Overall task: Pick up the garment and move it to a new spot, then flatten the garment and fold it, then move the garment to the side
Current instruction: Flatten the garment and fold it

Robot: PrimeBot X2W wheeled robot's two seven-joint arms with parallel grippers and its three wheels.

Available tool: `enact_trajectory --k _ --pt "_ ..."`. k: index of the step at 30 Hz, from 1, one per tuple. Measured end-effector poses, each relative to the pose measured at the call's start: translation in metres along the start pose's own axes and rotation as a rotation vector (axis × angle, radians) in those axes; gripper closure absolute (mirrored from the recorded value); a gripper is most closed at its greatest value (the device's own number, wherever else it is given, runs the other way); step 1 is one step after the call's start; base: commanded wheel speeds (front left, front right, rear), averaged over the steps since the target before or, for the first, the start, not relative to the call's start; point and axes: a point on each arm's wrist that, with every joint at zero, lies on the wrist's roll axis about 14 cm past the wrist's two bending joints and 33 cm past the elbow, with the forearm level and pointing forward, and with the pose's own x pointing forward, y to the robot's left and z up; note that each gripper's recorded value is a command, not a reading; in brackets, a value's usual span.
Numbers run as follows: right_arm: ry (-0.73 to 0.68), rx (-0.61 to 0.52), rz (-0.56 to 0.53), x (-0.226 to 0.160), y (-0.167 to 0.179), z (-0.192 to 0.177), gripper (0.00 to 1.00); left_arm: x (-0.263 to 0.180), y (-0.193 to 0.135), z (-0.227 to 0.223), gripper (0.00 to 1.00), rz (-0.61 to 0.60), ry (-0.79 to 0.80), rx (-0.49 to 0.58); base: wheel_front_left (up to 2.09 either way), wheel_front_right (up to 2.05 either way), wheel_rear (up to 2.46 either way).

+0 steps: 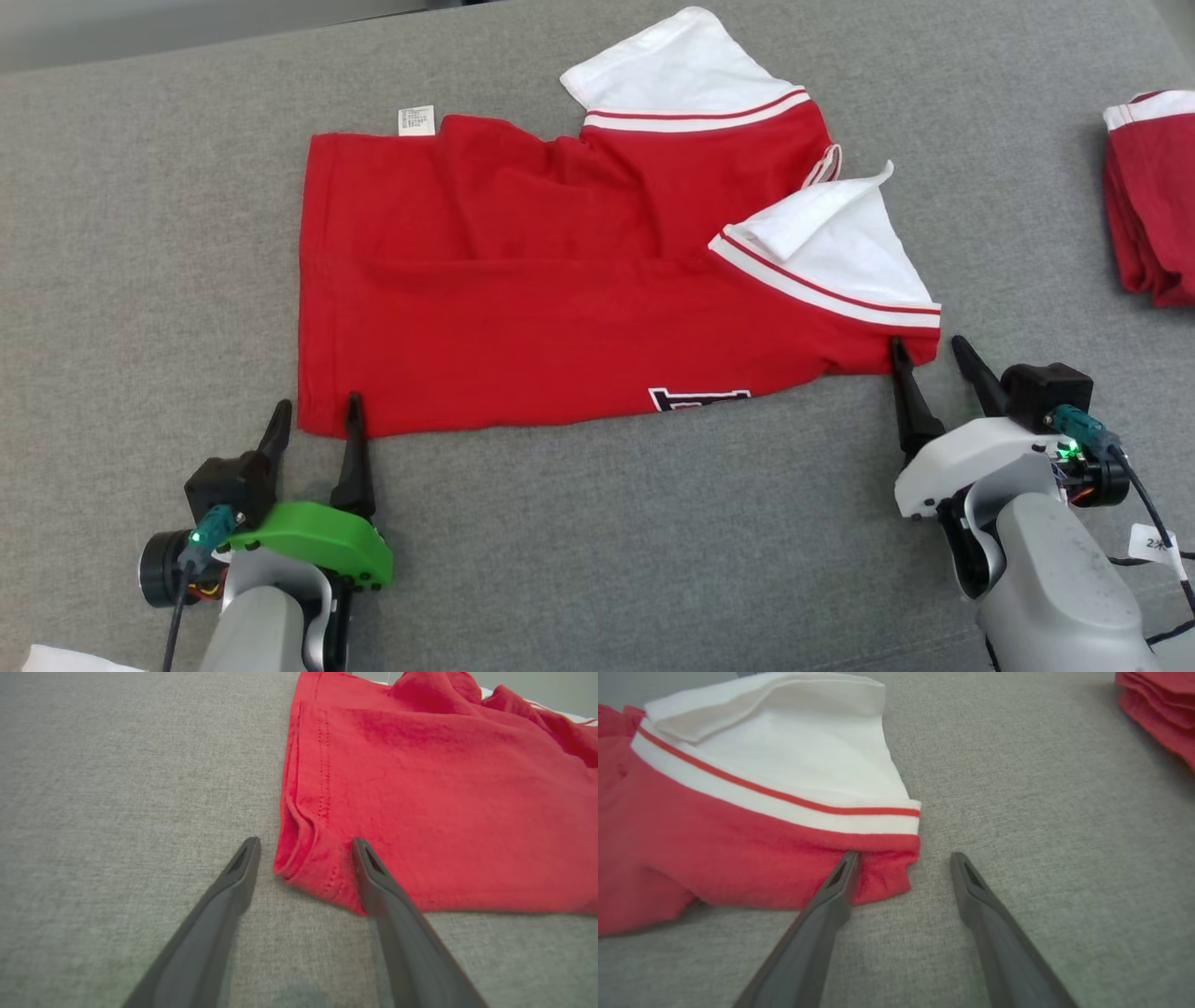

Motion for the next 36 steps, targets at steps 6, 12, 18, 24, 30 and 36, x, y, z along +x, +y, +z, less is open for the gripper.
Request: enact_trajectory --k 6,12,18,24,30,36 --pt "0.021 0.000 0.015 0.005 0.005 -0.005 0.51 0.003 0.002 -0.010 0.00 0.004 0.034 0.004 0.00 0.00 0.00" --pt "0.022 0.015 0.033 0.008 0.012 -0.004 1.00 0.005 -0.001 -0.010 1.00 -0.007 0.041 0.005 0.00 0.00 0.00" --pt "-0.070 0.064 0.032 0.007 0.015 0.025 1.00 0.002 -0.001 0.015 1.00 0.001 -0.036 -0.027 0.00 0.00 0.00" --pt "-0.174 0.111 0.026 -0.006 0.012 0.057 1.00 -0.014 0.003 0.060 1.00 0.016 -0.186 -0.058 0.00 0.00 0.00" --pt "-0.178 0.156 -0.007 -0.038 0.001 0.048 1.00 -0.049 0.007 0.058 1.00 0.048 -0.211 -0.096 0.00 0.00 0.00" --pt "-0.101 0.170 -0.032 -0.074 -0.006 0.011 1.00 -0.091 0.009 0.011 1.00 0.100 -0.104 -0.143 0.00 0.00 0.00"
